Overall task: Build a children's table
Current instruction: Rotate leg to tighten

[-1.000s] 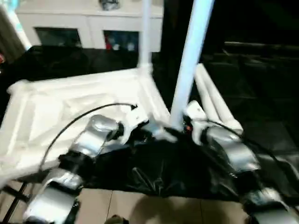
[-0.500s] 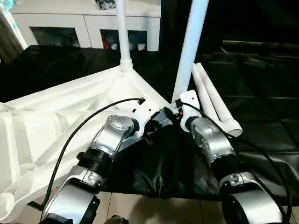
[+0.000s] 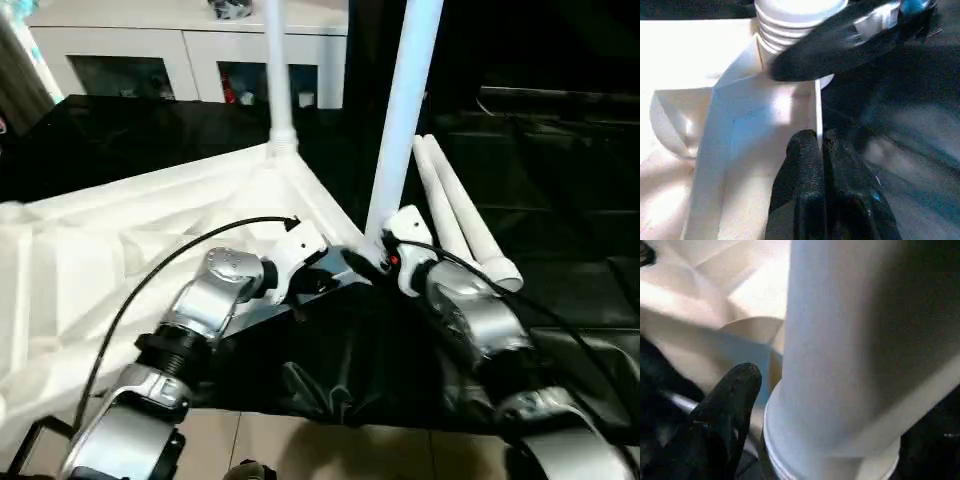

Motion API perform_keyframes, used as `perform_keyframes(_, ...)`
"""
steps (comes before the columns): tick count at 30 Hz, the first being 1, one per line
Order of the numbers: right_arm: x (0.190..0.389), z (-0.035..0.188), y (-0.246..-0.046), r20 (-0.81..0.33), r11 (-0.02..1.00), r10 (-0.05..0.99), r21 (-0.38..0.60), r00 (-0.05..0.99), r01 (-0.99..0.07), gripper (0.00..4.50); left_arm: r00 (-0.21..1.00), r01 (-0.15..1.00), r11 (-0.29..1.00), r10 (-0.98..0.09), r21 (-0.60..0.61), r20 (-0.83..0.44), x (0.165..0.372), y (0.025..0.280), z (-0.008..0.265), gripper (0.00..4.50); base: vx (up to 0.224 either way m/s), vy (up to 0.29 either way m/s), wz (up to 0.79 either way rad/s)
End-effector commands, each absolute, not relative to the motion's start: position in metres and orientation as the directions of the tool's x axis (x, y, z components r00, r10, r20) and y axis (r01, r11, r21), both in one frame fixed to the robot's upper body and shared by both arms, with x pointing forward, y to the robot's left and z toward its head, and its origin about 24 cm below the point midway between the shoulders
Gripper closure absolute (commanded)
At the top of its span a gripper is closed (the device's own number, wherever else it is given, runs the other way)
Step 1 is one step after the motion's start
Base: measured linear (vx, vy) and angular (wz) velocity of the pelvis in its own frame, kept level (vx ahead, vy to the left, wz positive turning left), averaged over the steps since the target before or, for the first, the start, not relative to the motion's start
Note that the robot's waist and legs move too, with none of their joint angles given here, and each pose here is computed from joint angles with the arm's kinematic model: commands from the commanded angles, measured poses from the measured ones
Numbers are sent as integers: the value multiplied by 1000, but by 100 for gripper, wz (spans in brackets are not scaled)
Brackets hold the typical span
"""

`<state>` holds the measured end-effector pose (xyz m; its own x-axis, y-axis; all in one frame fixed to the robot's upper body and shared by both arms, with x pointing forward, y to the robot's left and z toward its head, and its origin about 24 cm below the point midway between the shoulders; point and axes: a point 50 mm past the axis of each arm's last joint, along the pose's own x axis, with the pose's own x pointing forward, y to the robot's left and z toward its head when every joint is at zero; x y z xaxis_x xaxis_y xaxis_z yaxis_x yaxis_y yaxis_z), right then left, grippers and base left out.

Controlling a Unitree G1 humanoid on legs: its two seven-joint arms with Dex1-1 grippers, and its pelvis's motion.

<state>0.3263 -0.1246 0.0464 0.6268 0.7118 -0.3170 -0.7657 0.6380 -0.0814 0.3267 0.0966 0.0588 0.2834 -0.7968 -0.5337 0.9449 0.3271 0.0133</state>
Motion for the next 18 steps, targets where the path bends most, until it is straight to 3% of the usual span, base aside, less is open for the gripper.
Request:
perform_keyframes(1, 315, 44, -105, -333, 508, 802, -53, 495, -859, 80, 203, 978, 199, -864, 57, -461, 324, 74, 78, 450, 0, 0, 0)
perform_keyframes(2, 305, 45, -113, -350, 434, 838, -35, 418, -900, 80, 176, 984, 171, -865, 54, -469, 323, 79, 78, 450, 0, 0, 0)
perform_keyframes(7, 294, 50, -121, -344, 357, 878, 7, 332, -934, 122, 98, 995, 99, -869, 23, -485, 318, 85, 78, 450, 0, 0, 0)
perform_keyframes(13, 292, 49, -120, -355, 336, 883, 18, 308, -942, 172, 90, 995, 93, -867, 18, -490, 317, 86, 77, 450, 0, 0, 0)
perform_keyframes(18, 293, 45, -112, -368, 360, 870, 17, 329, -933, 179, 135, 990, 137, -860, 33, -492, 320, 84, 76, 450, 0, 0, 0)
